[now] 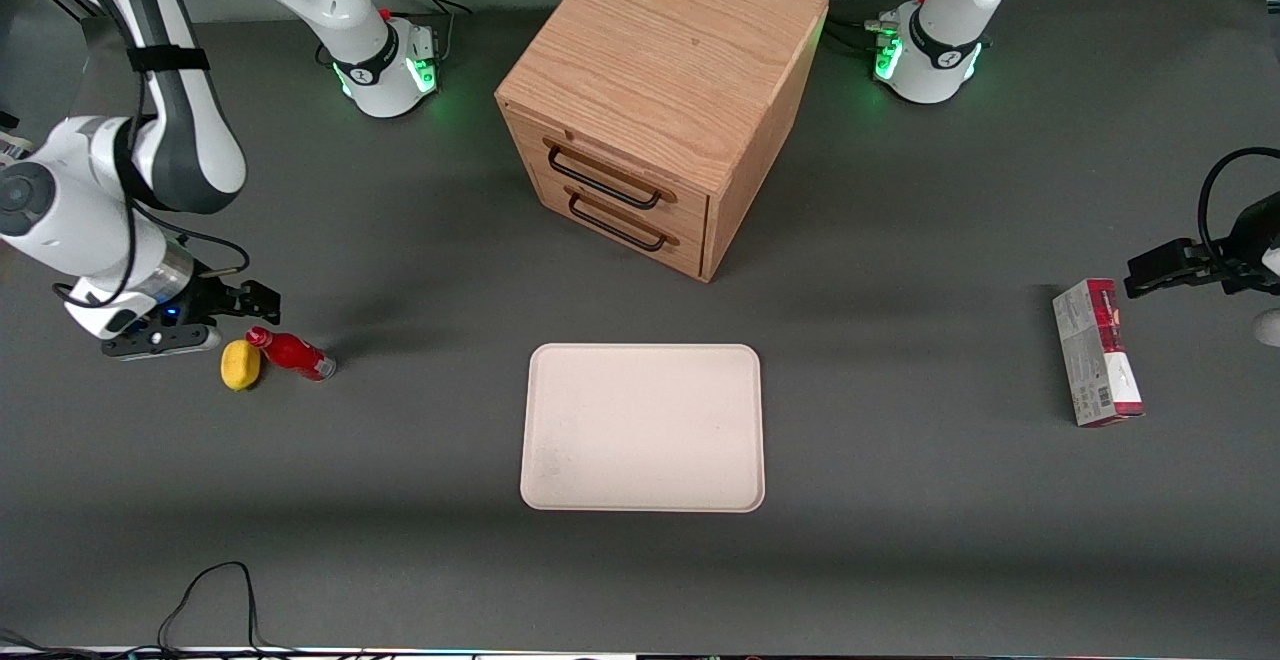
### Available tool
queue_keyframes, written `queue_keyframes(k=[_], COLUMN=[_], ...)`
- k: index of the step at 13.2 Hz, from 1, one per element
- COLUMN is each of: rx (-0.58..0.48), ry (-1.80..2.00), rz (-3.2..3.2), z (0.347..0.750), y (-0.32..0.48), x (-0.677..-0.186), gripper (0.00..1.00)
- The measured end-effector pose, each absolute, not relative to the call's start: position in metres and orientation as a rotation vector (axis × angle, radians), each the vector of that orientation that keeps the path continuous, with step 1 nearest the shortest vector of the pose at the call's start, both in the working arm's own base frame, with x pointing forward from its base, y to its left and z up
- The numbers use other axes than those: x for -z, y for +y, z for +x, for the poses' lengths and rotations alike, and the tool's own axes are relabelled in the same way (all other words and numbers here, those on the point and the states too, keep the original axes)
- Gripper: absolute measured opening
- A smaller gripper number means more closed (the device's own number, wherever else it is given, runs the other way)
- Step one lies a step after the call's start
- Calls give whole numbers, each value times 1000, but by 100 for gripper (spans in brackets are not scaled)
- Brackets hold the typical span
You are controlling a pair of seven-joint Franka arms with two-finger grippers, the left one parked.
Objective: Place coke bottle on tray
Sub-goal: 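Lower the open right gripper over the red bottle's cap end, then close the right gripper on the bottle's cap end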
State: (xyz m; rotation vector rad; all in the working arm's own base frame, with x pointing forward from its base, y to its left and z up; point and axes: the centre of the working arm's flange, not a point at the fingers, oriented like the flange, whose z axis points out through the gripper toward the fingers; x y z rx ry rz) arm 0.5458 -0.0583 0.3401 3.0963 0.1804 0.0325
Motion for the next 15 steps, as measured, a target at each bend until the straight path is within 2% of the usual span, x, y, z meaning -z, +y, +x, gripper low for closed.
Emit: queue_keyframes(k=[5,13,15], rx=[14,-27,-21], ry=[172,182,182], rz=[3107,3101,3102], z=[546,562,562], y=[-58,-55,-55], x=[-317,-325,-322], gripper=[100,100,96])
